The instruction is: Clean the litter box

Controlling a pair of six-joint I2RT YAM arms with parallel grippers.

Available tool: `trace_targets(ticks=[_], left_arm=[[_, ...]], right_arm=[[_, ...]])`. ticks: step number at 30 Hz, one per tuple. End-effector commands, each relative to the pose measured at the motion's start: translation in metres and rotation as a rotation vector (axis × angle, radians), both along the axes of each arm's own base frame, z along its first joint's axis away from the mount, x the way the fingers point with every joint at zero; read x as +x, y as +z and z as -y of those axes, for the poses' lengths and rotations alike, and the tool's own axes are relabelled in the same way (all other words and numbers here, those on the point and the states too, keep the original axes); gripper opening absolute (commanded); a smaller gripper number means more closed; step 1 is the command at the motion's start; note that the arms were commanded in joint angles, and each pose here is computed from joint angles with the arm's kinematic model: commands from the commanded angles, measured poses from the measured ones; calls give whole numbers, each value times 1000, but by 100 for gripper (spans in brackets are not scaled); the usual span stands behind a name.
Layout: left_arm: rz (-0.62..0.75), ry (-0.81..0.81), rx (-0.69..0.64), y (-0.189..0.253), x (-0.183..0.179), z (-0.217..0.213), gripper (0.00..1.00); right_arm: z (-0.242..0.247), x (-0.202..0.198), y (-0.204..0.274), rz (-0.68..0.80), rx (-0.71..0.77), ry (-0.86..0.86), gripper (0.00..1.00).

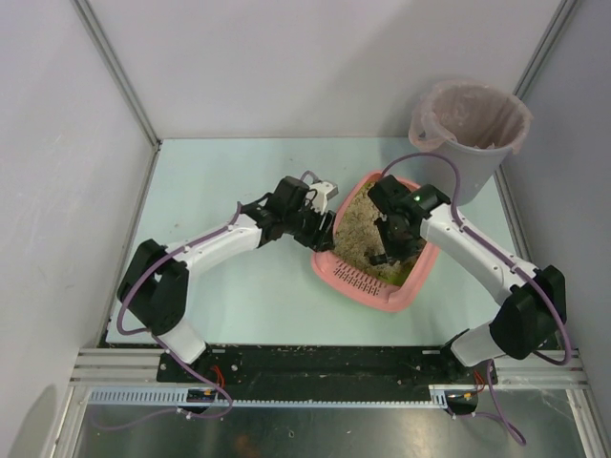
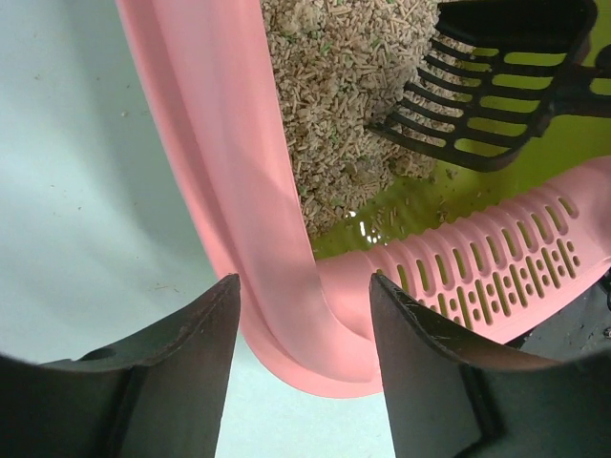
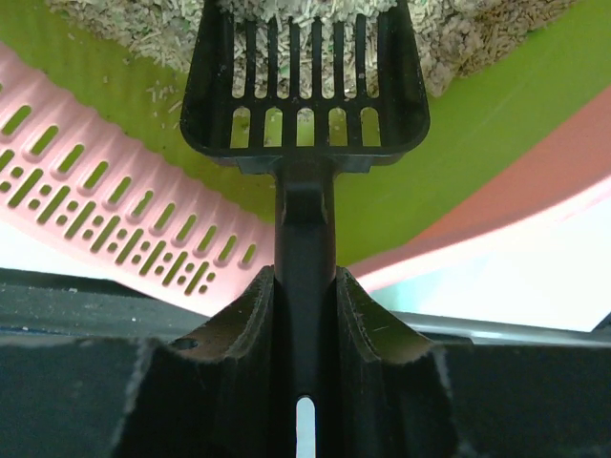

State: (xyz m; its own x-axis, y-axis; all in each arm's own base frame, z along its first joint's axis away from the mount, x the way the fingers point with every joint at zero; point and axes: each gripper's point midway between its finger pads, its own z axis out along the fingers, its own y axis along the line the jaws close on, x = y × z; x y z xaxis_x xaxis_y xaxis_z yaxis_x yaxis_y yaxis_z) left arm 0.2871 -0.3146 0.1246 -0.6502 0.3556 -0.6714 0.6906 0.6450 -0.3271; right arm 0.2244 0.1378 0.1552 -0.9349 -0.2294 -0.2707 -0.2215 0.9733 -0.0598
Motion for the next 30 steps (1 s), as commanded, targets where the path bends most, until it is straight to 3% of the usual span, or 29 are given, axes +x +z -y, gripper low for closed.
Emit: trace_targets(ticks=[1, 19, 30], left_arm=[[-3, -30, -28, 3, -4, 8, 60], [3, -31, -20, 3, -2, 7, 58], [12, -25, -19, 5, -1, 6, 58]], right_arm=[[-13, 31, -22, 84, 33, 11, 0], [-23, 82, -66, 312, 56, -52, 0], [-37, 101, -78, 466, 170, -95, 0]])
